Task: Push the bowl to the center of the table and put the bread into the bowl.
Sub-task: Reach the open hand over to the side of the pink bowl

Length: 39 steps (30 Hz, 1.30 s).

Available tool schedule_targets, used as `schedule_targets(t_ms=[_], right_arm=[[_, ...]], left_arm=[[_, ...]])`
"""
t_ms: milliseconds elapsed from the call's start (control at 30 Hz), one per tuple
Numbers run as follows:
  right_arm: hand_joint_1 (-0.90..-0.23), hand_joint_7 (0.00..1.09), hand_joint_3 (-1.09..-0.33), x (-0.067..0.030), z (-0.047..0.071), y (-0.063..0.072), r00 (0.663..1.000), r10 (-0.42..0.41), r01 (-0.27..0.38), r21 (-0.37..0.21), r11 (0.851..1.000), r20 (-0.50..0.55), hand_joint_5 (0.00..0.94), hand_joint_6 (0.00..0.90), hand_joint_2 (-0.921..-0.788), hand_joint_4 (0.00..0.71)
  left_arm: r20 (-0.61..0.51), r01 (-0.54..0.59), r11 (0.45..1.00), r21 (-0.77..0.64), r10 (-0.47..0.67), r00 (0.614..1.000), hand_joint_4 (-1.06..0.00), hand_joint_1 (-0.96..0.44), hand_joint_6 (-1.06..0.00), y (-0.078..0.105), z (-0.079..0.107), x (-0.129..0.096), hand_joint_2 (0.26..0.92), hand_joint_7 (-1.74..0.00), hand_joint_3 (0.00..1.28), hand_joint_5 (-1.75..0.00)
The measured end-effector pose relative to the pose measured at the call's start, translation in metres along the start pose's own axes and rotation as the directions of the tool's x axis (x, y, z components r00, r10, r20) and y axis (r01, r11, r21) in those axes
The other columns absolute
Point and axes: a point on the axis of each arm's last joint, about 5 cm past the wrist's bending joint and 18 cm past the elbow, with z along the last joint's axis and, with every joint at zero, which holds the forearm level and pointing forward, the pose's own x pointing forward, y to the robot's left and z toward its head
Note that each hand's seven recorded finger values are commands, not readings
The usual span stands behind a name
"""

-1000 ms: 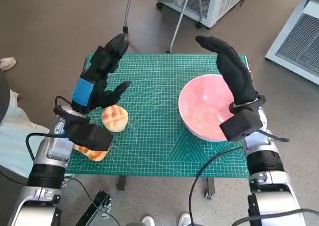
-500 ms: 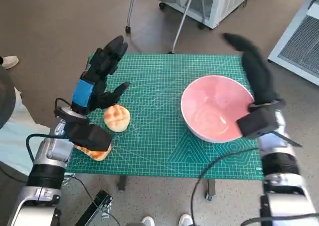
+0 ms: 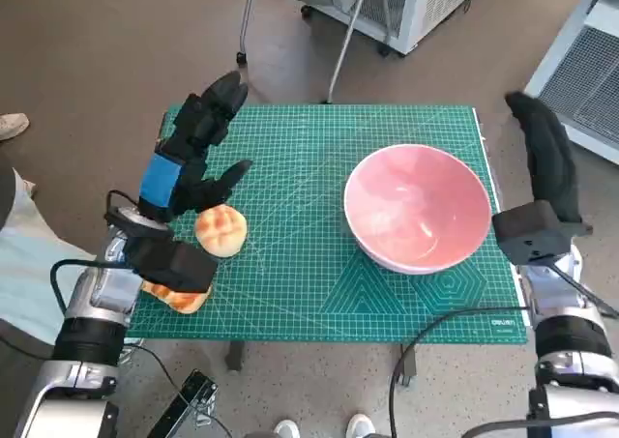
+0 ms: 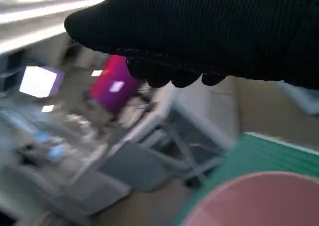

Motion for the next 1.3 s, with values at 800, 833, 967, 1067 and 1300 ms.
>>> schedule_targets(t_ms=[800,833,967,1067,1300], right_arm=[[-0.645,0.51,-0.607,-0.0244,-0.018,0.031,0.933,0.178,-0.05,0.378,0.924,-0.312,0.008,0.11,-0.921,0.349],[-0.646,0.51,-0.606,-0.0249,-0.018,0.033,0.93,0.185,-0.046,0.399,0.916,-0.318,0.008,0.11,-0.921,0.35],[-0.643,0.51,-0.605,-0.0266,-0.017,0.04,0.921,0.207,-0.039,0.451,0.892,-0.329,0.006,0.112,-0.921,0.347],[-0.647,0.51,-0.624,-0.027,-0.015,0.047,0.918,0.223,-0.045,0.475,0.879,-0.327,0.003,0.112,-0.921,0.343],[-0.629,0.53,-0.65,-0.0234,-0.005,0.063,0.917,0.261,-0.072,0.519,0.852,-0.3,0.0,0.114,-0.921,0.338]], left_arm=[[-0.004,0.011,1.0,-0.015,-0.011,1.0,-0.22,-0.47,-0.06,0.002,-0.002,-0.001,0.921,-0.38,0.29,0.0],[-0.005,0.012,1.0,-0.015,-0.012,1.0,-0.22,-0.47,-0.06,0.002,-0.002,-0.001,0.921,-0.38,0.29,0.0],[-0.004,0.01,1.0,-0.021,-0.01,1.0,-0.22,-0.47,-0.06,0.004,-0.002,0.0,0.921,-0.39,0.29,0.0],[0.003,0.006,1.0,-0.022,-0.005,1.0,-0.22,-0.47,-0.06,0.006,-0.001,0.001,0.921,-0.39,0.28,0.0],[0.008,0.0,1.0,-0.018,0.0,1.0,-0.22,-0.46,-0.04,0.009,0.002,0.002,0.921,-0.43,0.28,0.0]])
